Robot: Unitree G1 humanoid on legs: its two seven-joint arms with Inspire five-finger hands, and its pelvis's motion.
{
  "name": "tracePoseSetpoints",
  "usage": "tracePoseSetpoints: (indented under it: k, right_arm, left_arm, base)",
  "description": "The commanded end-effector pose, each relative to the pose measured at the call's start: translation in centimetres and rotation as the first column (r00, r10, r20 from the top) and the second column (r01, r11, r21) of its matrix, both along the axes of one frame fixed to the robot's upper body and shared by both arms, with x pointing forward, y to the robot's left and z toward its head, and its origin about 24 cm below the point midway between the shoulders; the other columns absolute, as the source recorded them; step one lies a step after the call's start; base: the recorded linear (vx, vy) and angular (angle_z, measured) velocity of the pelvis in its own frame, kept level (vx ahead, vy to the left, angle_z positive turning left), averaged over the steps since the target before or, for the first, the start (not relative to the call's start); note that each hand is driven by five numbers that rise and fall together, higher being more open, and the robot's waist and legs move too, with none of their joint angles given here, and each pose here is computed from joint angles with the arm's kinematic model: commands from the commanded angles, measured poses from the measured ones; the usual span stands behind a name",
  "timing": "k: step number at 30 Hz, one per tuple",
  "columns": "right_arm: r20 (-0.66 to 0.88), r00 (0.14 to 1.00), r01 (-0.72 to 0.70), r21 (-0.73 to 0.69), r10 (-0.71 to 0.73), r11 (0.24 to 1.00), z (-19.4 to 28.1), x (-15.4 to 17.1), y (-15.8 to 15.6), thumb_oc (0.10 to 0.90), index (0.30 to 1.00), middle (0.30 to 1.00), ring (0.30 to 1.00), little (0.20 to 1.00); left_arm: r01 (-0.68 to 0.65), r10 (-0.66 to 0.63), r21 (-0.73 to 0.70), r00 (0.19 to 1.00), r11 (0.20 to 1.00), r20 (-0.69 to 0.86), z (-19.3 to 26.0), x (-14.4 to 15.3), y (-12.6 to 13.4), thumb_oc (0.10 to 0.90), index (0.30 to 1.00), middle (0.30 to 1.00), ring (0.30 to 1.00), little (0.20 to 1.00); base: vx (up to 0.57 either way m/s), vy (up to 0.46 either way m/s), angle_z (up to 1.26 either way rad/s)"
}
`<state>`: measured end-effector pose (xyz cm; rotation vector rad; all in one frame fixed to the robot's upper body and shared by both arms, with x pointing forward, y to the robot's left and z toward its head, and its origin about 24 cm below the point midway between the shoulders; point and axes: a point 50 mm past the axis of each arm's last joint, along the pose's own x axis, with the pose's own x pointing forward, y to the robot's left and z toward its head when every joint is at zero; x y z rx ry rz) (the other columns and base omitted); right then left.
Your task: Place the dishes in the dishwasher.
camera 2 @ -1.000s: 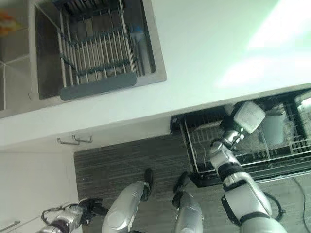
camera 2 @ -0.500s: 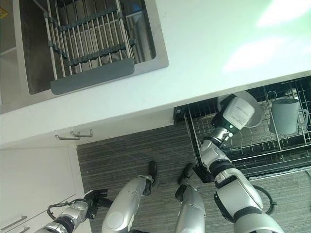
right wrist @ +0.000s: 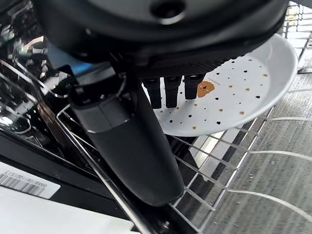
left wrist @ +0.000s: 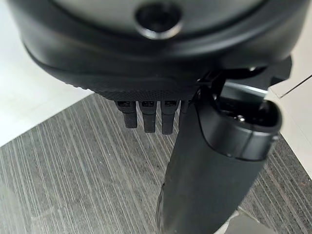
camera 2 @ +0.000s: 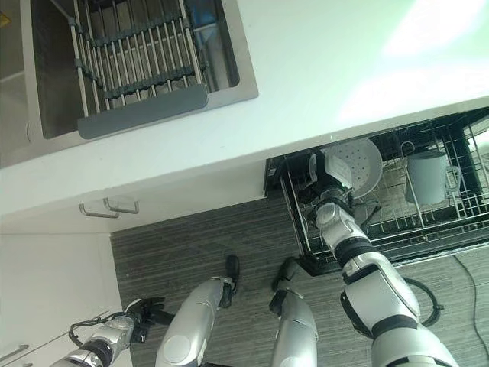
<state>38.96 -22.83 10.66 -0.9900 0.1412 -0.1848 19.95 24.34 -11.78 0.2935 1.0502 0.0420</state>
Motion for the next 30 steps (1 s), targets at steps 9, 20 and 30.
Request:
tracePoseSetpoints:
  k: [9, 20, 30]
  right_arm:
    - [0.274, 0.957, 0.114, -0.043, -0.098, 0.993, 4.8, -2.9, -0.2, 0.800, 0.900, 0.900, 0.900, 0.900]
    - [0.382, 0.919, 0.141, -0.085, -0.099, 0.986, 6.0, -6.2, -0.9, 0.800, 0.900, 0.900, 0.900, 0.900]
    - [0.696, 0.708, -0.112, 0.278, -0.119, 0.954, 6.3, -11.5, -0.9, 0.800, 0.900, 0.900, 0.900, 0.900]
  left_arm:
    - [-0.152, 0.157, 0.046, 0.982, 0.987, -0.104, -1.1, -5.0, 3.2, 0.800, 0.900, 0.900, 0.900, 0.900]
    - [-0.213, 0.214, 0.020, 0.970, 0.977, -0.114, -2.1, -7.7, 3.0, 0.800, 0.900, 0.900, 0.900, 0.900]
    - [-0.265, 0.271, 0.057, 0.944, 0.963, -0.187, -3.2, -11.8, 3.0, 0.800, 0.900, 0.900, 0.900, 0.900]
  base:
    - [-0.01, 0.018, -0.06]
    - [0.02, 0.046, -0.20]
    - [0.04, 0.010, -0.13]
